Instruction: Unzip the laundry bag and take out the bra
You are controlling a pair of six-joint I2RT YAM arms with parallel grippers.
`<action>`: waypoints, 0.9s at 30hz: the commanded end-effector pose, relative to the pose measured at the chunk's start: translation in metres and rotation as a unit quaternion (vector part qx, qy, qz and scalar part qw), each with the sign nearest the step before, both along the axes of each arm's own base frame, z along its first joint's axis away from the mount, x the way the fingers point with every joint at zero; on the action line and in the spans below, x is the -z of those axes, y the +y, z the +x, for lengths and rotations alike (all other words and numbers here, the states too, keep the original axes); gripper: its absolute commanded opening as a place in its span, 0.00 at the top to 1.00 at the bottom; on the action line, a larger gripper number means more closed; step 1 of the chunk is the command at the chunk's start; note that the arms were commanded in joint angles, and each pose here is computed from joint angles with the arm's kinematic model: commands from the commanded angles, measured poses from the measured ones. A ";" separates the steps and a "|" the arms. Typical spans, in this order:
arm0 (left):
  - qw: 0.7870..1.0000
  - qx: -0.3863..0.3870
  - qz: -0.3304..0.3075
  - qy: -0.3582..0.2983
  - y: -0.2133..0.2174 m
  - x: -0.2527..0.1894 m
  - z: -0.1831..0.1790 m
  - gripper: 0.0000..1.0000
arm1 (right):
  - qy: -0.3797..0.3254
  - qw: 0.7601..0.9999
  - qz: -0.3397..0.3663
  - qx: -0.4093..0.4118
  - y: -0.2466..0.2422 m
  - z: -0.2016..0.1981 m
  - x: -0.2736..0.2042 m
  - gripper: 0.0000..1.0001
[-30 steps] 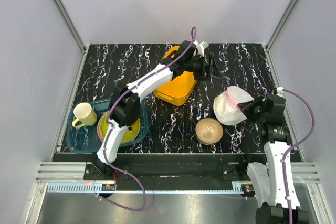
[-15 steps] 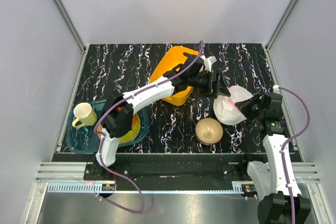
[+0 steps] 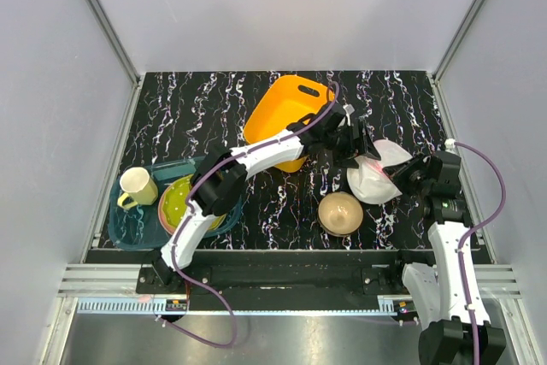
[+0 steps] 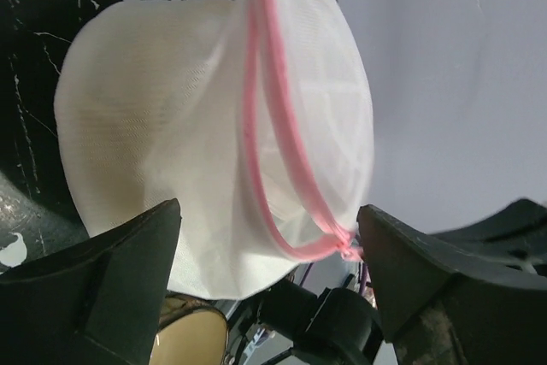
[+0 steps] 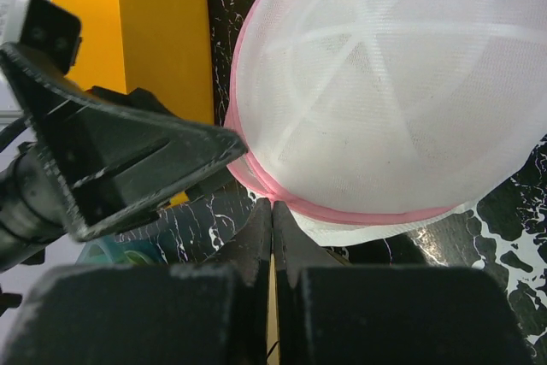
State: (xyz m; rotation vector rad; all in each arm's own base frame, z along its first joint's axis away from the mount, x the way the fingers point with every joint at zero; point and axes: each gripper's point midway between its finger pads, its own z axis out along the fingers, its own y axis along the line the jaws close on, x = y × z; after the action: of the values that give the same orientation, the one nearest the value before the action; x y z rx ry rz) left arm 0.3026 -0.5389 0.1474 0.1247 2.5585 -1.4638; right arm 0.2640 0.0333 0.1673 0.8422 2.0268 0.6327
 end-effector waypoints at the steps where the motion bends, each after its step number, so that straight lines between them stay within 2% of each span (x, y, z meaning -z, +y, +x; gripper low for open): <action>1: 0.998 -0.024 -0.052 -0.003 -0.021 -0.031 0.016 0.14 | -0.022 1.000 -0.009 -0.008 0.000 0.001 -0.014 1.00; 4: 0.998 -0.022 -0.058 -0.003 -0.028 -0.028 0.017 0.23 | -0.019 1.000 -0.010 -0.009 0.000 0.000 -0.013 1.00; 6: 0.998 -0.019 -0.064 -0.004 -0.029 -0.027 0.016 0.43 | -0.018 1.000 -0.009 -0.010 0.001 -0.001 -0.014 1.00; 7: 0.998 -0.017 -0.067 -0.005 -0.028 -0.028 0.017 0.84 | -0.016 1.000 -0.011 -0.010 0.000 -0.001 -0.014 1.00; 8: 0.998 -0.016 -0.068 -0.005 -0.025 -0.028 0.018 0.98 | -0.011 1.000 -0.014 -0.009 -0.001 -0.002 -0.013 1.00; 11: 0.997 -0.012 -0.067 -0.024 -0.003 -0.038 0.023 1.00 | 0.004 0.999 -0.032 0.004 -0.008 -0.004 -0.005 1.00; 12: 0.996 -0.012 -0.071 -0.044 0.006 -0.057 0.023 1.00 | 0.011 0.999 -0.033 0.011 -0.010 -0.005 -0.001 1.00; 15: 0.997 -0.026 -0.013 -0.069 0.044 -0.037 0.034 1.00 | 0.045 0.997 -0.036 0.043 -0.020 -0.007 0.013 1.00; 19: 0.996 -0.040 -0.025 -0.070 0.080 -0.043 0.046 1.00 | 0.051 0.997 -0.032 0.055 -0.023 -0.005 0.017 1.00; 25: 0.995 -0.017 -0.028 -0.092 0.087 -0.049 0.045 1.00 | 0.039 0.996 -0.050 0.058 -0.028 -0.003 0.008 1.00; 27: 0.996 -0.006 -0.024 -0.083 0.088 -0.039 0.040 1.00 | 0.038 0.995 -0.065 0.062 -0.033 -0.002 0.004 1.00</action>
State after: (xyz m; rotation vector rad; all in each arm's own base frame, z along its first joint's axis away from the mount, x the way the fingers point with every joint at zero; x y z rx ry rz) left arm 0.3425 -0.4578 0.1617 0.1115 2.4771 -1.4224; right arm 0.2590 0.0264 0.1496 0.9189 2.0883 0.5622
